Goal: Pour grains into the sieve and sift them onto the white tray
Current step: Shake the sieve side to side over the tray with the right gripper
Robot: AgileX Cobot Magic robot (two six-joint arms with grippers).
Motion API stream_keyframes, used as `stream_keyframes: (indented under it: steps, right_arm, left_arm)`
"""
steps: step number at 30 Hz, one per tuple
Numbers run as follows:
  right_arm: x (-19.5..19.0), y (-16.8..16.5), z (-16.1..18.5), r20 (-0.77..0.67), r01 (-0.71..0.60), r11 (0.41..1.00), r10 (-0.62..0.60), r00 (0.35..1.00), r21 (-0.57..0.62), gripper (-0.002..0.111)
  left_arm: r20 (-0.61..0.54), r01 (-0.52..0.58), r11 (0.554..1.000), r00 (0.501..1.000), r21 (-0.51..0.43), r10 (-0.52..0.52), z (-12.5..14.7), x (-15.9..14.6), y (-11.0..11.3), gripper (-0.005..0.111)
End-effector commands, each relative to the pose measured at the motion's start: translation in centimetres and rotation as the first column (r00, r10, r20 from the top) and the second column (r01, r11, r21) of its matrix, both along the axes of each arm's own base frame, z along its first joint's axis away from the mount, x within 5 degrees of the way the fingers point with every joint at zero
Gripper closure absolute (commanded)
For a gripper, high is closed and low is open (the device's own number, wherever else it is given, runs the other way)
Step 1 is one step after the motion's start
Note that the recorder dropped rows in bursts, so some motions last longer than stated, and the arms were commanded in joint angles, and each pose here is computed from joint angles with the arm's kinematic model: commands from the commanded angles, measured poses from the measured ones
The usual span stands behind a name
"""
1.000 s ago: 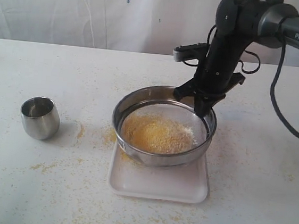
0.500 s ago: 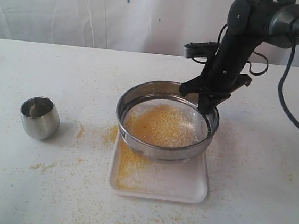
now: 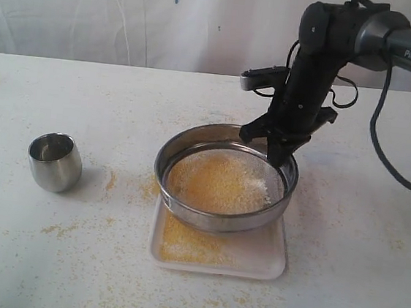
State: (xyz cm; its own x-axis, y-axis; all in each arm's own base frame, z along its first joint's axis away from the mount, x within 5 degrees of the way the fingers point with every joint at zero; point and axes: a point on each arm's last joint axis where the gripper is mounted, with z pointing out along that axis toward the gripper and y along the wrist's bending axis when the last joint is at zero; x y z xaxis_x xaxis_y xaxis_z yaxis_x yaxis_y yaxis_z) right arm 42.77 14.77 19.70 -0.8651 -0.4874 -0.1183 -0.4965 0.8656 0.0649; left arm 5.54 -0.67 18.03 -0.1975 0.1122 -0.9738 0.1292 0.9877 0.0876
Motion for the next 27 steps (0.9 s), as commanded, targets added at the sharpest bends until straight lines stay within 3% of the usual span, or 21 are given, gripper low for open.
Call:
stream_keyframes:
  steps: [1, 3, 5, 7, 9, 10, 12, 14, 16, 18, 19, 20, 21, 23, 24, 26, 27]
  right_arm:
    - [-0.2, -0.2, 1.1, -0.014, 0.038, 0.997, -0.037, 0.999, 0.070, 0.108]
    - [-0.6, 1.4, 1.4, 0.015, -0.180, 0.966, 0.181, 0.983, 0.185, 0.108]
    - [-0.7, 1.3, 1.4, 0.022, -0.195, 0.967, 0.194, 0.981, 0.167, 0.108]
    - [0.5, -0.1, 1.5, 0.081, -0.019, 0.996, 0.013, 0.997, 0.083, 0.108]
    - [0.9, -1.1, 1.4, 0.084, 0.192, 0.979, -0.196, 0.977, 0.062, 0.108]
    - [0.7, -0.9, 1.4, 0.055, 0.196, 0.978, -0.200, 0.978, 0.069, 0.108]
    - [-0.3, 0.2, 1.5, -0.017, -0.007, 0.989, 0.010, 1.000, 0.151, 0.108]
    - [-0.6, 1.1, 1.7, 0.038, -0.224, 0.958, 0.221, 0.974, 0.179, 0.108]
    - [-0.4, 0.1, 1.7, 0.031, -0.151, 0.986, 0.149, 0.988, 0.076, 0.108]
    - [0.8, -1.3, 2.0, 0.116, 0.138, 0.990, -0.138, 0.984, 0.005, 0.108]
    - [0.8, -1.5, 2.1, 0.109, 0.212, 0.977, -0.212, 0.971, 0.008, 0.108]
    - [0.4, -1.3, 2.1, 0.067, 0.199, 0.980, -0.201, 0.977, 0.031, 0.108]
    - [-0.2, -0.7, 2.1, 0.003, 0.088, 0.994, -0.088, 0.996, 0.071, 0.108]
    - [-0.7, 0.8, 2.4, 0.032, -0.158, 0.970, 0.155, 0.987, 0.183, 0.108]
    - [-0.7, 0.9, 2.4, 0.051, -0.217, 0.960, 0.211, 0.976, 0.176, 0.108]
    - [-0.3, 0.0, 2.5, 0.067, -0.111, 0.990, 0.105, 0.992, 0.084, 0.108]
    - [0.5, -0.7, 2.6, 0.120, 0.042, 0.998, -0.048, 0.992, 0.045, 0.108]
  left_arm:
    - [0.001, -0.003, 1.000, 1.000, -0.011, 0.003, -0.1, 0.0, 0.0, 0.107]
    - [0.001, -0.003, 1.000, 1.000, -0.011, 0.003, -0.1, 0.0, 0.0, 0.107]
    - [0.001, -0.003, 1.000, 1.000, -0.011, 0.003, -0.1, 0.0, 0.0, 0.107]
    - [0.001, -0.003, 1.000, 1.000, -0.011, 0.003, -0.1, 0.0, 0.0, 0.107]
    - [0.001, -0.003, 1.000, 1.000, -0.011, 0.003, -0.1, 0.0, 0.0, 0.107]
    - [0.001, -0.003, 1.000, 1.000, -0.011, 0.003, -0.1, 0.0, 0.0, 0.107]
    - [0.001, -0.003, 1.000, 1.000, -0.011, 0.003, -0.1, 0.0, 0.0, 0.107]
    - [0.001, -0.003, 1.000, 1.000, -0.011, 0.003, -0.1, 0.0, 0.0, 0.107]
    - [0.001, -0.003, 1.000, 1.000, -0.011, 0.003, -0.1, 0.0, 0.0, 0.107]
    - [0.001, -0.003, 1.000, 1.000, -0.011, 0.003, -0.1, 0.0, 0.0, 0.107]
    - [0.001, -0.003, 1.000, 1.000, -0.011, 0.003, -0.1, 0.0, 0.0, 0.107]
    - [0.001, -0.003, 1.000, 1.000, -0.011, 0.003, -0.1, 0.0, 0.0, 0.107]
    - [0.001, -0.003, 1.000, 1.000, -0.011, 0.003, -0.1, 0.0, 0.0, 0.107]
    - [0.001, -0.003, 1.000, 1.000, -0.011, 0.003, -0.1, 0.0, 0.0, 0.107]
    - [0.001, -0.003, 1.000, 1.000, -0.011, 0.003, -0.1, 0.0, 0.0, 0.107]
    - [0.001, -0.003, 1.000, 1.000, -0.011, 0.003, -0.1, 0.0, 0.0, 0.107]
    - [0.001, -0.003, 1.000, 1.000, -0.011, 0.003, -0.1, 0.0, 0.0, 0.107]
